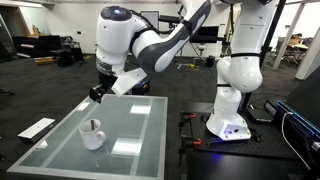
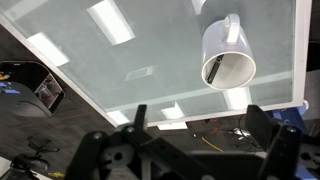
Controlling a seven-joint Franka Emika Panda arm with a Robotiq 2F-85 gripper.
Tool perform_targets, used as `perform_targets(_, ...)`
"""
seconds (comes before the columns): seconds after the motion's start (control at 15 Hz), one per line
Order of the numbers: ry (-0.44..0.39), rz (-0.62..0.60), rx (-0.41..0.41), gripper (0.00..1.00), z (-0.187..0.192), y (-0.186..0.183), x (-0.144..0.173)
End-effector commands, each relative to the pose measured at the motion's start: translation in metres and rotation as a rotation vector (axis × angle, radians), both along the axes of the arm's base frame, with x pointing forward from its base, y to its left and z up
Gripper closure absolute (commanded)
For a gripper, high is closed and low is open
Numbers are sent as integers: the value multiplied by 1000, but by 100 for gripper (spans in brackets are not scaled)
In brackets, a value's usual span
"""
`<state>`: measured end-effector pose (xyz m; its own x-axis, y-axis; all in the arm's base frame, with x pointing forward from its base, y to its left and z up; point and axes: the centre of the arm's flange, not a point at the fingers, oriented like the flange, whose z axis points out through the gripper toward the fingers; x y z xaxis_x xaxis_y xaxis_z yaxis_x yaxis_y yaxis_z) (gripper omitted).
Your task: Remove the pen from the mug and put it on the table
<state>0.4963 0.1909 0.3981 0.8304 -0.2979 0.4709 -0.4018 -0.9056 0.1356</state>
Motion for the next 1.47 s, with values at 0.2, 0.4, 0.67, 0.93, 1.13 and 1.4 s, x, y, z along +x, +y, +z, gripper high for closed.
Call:
perform_targets(0.2, -68, -198, -55, 0, -7, 16, -3)
perform_targets(0.4, -111, -262, -33, 0, -14, 25, -1)
perform_targets(0.67, -221, -323, 39, 0, -27, 38, 6)
perform_targets(0.93, -284, -404, 61, 0, -43, 49, 17)
perform_targets(1.13, -307, -454, 71, 0, -53, 56, 27)
perform_targets(1.4, -308, -499, 83, 0, -66, 62, 40)
